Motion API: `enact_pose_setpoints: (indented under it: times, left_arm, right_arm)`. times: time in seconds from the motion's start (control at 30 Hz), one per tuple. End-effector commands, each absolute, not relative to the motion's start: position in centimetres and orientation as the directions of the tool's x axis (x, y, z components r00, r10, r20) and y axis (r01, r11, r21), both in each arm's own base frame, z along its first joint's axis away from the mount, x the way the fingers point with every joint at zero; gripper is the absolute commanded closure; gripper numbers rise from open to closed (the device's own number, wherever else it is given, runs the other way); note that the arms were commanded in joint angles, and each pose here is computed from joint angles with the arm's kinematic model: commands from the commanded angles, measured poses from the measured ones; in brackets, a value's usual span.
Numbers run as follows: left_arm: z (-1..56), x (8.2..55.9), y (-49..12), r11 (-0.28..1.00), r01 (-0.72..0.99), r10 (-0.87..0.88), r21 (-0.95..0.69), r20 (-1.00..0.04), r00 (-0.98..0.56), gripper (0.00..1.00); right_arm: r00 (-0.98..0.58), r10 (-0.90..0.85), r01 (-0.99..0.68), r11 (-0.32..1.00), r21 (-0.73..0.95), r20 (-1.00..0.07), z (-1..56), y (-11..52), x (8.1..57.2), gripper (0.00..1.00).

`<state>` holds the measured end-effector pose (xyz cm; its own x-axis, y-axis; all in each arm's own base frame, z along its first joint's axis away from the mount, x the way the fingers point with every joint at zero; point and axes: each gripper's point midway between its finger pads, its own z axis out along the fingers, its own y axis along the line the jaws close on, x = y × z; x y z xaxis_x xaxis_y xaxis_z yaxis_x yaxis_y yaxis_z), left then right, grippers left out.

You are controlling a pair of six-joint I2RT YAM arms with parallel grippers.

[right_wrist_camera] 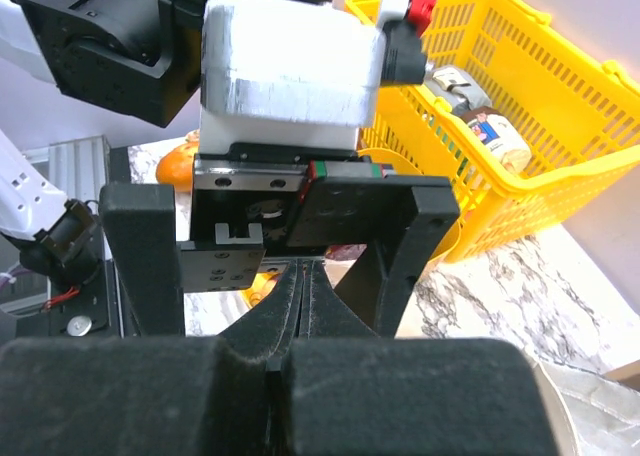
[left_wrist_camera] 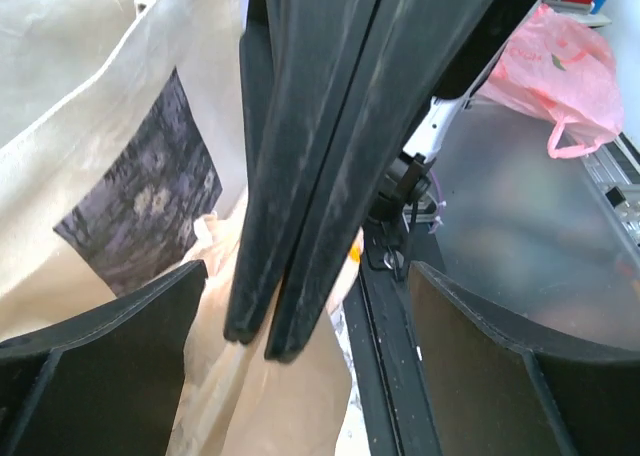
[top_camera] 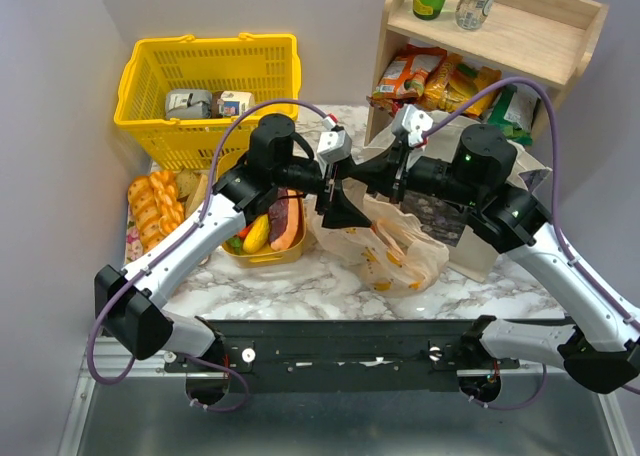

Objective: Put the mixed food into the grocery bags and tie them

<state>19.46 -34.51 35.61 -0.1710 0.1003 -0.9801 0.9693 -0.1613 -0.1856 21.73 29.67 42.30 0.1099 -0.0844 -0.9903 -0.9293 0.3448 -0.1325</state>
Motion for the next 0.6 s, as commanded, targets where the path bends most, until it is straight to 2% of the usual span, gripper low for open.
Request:
enact_pose_setpoints:
  times: [0.0, 0.1, 0.2, 0.23, 0.3, 0.33, 0.4, 0.43, 0.53, 0.57]
  left_arm:
    - [33.1, 18.6, -34.1, -0.178, 0.951, 0.166, -0.252, -0.961, -0.223, 0.11]
    - [32.0, 18.5, -34.0, -0.164, 0.949, 0.181, -0.27, -0.954, -0.24, 0.14]
    - [31.0, 18.7, -34.0, -0.146, 0.946, 0.195, -0.29, -0.946, -0.26, 0.22]
    - [30.8, 18.8, -34.0, -0.139, 0.945, 0.197, -0.295, -0.944, -0.265, 0.31]
    - [30.8, 19.3, -34.1, -0.109, 0.95, 0.187, -0.291, -0.945, -0.268, 0.4]
    - [30.7, 19.5, -34.1, -0.097, 0.953, 0.185, -0.288, -0.946, -0.267, 0.51]
    - [30.6, 20.0, -34.2, -0.063, 0.957, 0.182, -0.283, -0.946, -0.268, 0.63]
    - [30.3, 20.7, -34.1, -0.019, 0.96, 0.182, -0.279, -0.945, -0.271, 0.77]
    - [29.2, 22.3, -33.8, 0.095, 0.953, 0.188, -0.288, -0.935, -0.301, 1.0]
    - [29.0, 22.5, -33.6, 0.108, 0.95, 0.188, -0.294, -0.932, -0.31, 1.0]
  right_arm:
    - [0.085, -0.088, -0.914, 0.39, -0.113, -0.992, 42.1, 29.5, 22.5, 0.99]
    - [0.077, -0.084, -0.906, 0.409, -0.105, -0.993, 42.2, 29.5, 22.9, 0.99]
    - [0.071, -0.081, -0.901, 0.423, -0.099, -0.994, 42.2, 29.6, 23.3, 0.99]
    - [0.068, -0.08, -0.899, 0.427, -0.096, -0.994, 42.2, 29.6, 23.5, 0.99]
    - [0.06, -0.084, -0.894, 0.439, -0.091, -0.995, 42.0, 29.7, 23.8, 0.99]
    - [0.055, -0.086, -0.89, 0.447, -0.088, -0.995, 41.8, 29.8, 24.1, 0.99]
    - [0.045, -0.09, -0.877, 0.473, -0.083, -0.995, 41.5, 29.6, 24.6, 0.99]
    - [0.043, -0.091, -0.871, 0.484, -0.082, -0.995, 41.5, 29.5, 24.8, 0.99]
    - [0.027, -0.095, -0.848, 0.525, -0.073, -0.995, 41.1, 29.0, 25.5, 0.99]
    - [0.024, -0.096, -0.842, 0.534, -0.072, -0.995, 41.0, 28.8, 25.5, 0.91]
